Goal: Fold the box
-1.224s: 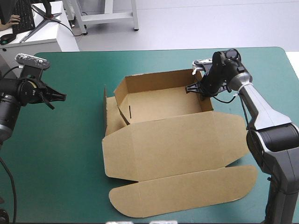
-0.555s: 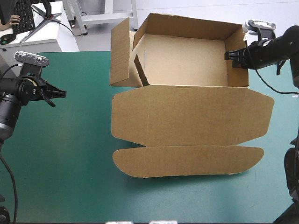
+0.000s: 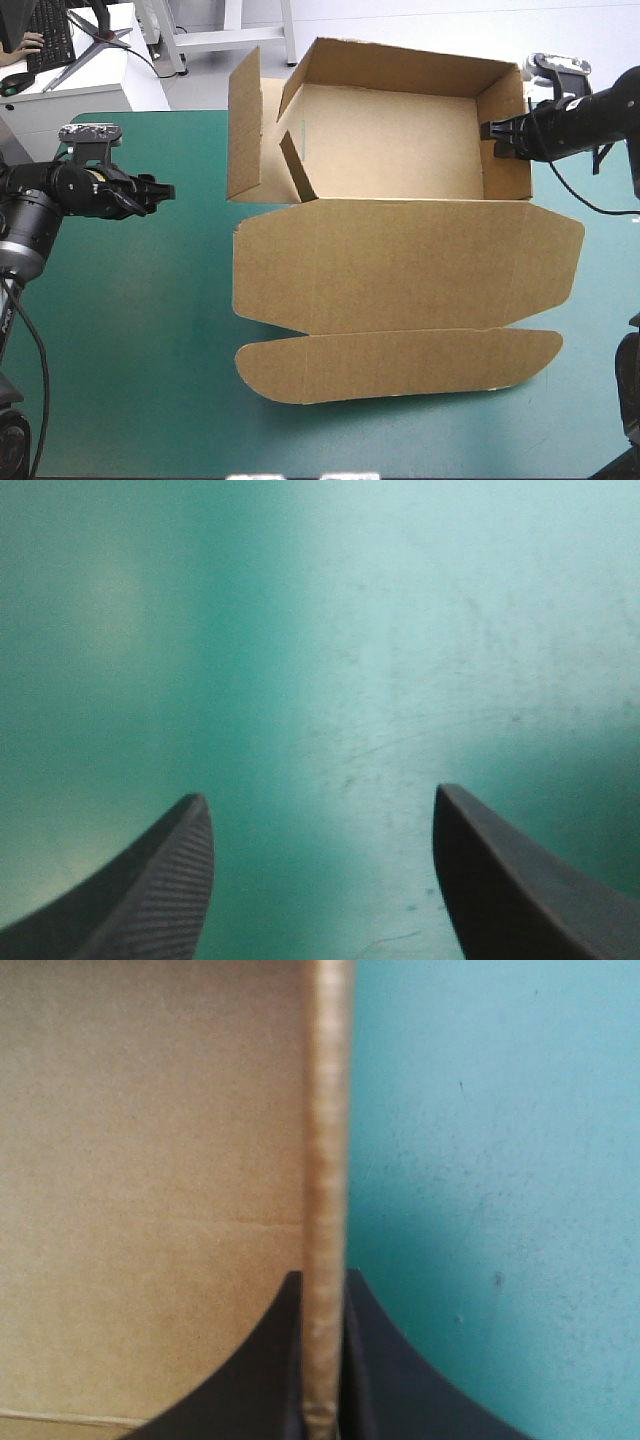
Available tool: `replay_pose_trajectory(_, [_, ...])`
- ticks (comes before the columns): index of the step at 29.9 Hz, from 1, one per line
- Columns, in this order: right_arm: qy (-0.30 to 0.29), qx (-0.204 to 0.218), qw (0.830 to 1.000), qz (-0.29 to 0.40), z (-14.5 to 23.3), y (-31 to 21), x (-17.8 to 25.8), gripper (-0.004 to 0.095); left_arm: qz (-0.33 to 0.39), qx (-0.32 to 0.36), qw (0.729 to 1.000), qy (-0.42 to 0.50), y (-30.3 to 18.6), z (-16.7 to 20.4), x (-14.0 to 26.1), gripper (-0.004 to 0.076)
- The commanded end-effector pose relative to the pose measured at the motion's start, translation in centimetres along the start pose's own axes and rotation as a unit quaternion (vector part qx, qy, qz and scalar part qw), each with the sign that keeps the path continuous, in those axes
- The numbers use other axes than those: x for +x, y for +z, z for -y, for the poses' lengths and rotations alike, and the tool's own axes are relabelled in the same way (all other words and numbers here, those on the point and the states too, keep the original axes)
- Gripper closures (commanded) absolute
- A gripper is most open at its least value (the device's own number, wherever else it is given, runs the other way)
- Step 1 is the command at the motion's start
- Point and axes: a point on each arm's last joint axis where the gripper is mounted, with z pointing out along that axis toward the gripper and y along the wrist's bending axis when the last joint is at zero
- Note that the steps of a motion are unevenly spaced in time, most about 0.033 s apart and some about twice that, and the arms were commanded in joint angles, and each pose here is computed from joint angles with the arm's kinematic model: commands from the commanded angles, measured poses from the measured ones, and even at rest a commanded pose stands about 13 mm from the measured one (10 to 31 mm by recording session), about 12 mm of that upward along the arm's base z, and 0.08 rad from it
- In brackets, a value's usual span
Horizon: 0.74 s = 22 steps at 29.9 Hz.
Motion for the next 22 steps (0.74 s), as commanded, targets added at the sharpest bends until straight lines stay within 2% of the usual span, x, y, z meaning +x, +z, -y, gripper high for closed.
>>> replay_pose_trajectory(1, [-0.003, -0.036, 0.999, 0.013, -1.1, -1.6, 0.6, 0.0928, 0.048, 0.068, 0.994, -0.065, -1.0, 1.2, -1.3, 0.0264])
replay_pose_trajectory(4, [-0.007, -0.061, 0.998, 0.012, -1.4, -1.3, 0.8, 0.0928, 0.031, 0.118, 0.986, -0.111, 0.1, 2.0, -1.4, 0.0264])
replay_pose_trajectory(8, [-0.013, -0.065, 0.998, 0.012, -1.4, -1.1, 0.7, 0.0928, 0.030, 0.195, 0.971, -0.132, 0.7, 3.2, -1.7, 0.0265])
replay_pose_trajectory(22, [0.000, -0.078, 0.997, -0.002, -0.8, 1.3, 0.3, 0.0928, 0.055, 0.355, 0.926, -0.117, -1.0, 5.7, -2.4, 0.0265])
